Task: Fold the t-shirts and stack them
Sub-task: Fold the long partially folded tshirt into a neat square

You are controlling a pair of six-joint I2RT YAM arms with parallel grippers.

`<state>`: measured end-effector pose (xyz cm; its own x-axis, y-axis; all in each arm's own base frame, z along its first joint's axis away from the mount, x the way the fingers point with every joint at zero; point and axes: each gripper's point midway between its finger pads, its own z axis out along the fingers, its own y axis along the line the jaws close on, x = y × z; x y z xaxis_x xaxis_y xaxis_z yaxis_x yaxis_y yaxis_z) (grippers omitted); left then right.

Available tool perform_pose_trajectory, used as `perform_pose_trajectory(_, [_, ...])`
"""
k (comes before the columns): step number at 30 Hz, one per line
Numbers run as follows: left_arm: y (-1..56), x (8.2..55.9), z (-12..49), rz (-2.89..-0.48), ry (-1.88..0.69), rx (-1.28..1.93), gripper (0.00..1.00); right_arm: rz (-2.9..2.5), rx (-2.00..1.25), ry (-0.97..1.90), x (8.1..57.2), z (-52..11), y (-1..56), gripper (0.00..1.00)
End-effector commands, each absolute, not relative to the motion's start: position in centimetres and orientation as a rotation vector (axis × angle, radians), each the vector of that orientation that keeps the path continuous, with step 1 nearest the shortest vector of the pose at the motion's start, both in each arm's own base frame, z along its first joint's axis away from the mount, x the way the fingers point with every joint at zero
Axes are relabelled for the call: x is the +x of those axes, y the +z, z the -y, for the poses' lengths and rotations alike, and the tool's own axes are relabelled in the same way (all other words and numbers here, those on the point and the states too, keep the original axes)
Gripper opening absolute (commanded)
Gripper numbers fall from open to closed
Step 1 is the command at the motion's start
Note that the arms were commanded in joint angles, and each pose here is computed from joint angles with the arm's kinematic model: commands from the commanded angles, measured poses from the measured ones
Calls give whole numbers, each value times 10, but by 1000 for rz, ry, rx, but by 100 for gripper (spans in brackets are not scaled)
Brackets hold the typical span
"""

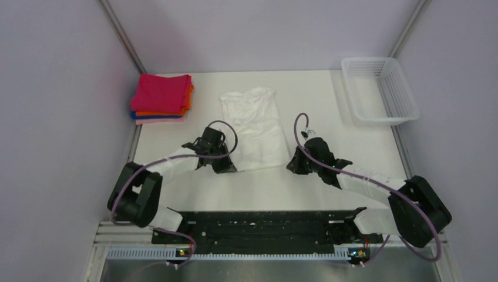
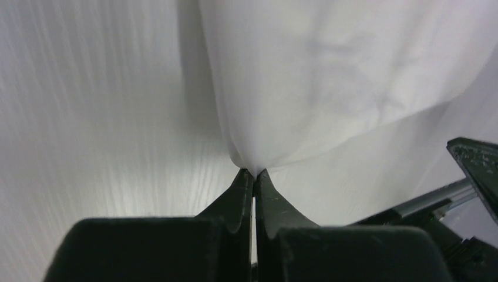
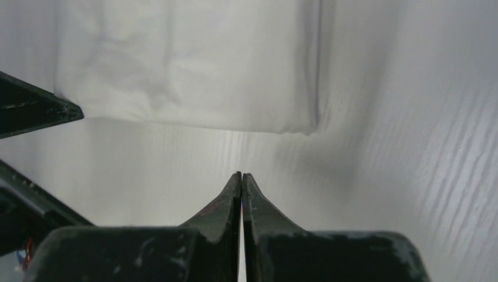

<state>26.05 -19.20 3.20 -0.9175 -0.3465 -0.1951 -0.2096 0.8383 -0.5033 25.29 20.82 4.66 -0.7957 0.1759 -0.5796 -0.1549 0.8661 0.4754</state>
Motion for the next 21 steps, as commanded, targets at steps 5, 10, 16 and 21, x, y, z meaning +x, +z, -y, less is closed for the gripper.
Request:
perform_pose_trajectory(5, [37, 203, 178, -2760, -605, -418, 0, -2357, -20, 709, 242, -215, 59, 34])
perform_pose_trajectory(10, [31, 196, 176, -2773, -611, -448, 0, -2387, -78, 590, 254, -211, 60, 45])
perform_pose_trajectory(16, [35, 194, 175, -2749, -630, -455, 0, -2437, -109, 628, 251, -220, 40, 47])
perform_pose_trajectory(21, [35, 191, 173, -2745, -626, -463, 0, -2485, -157, 680, 235, -237, 27, 48])
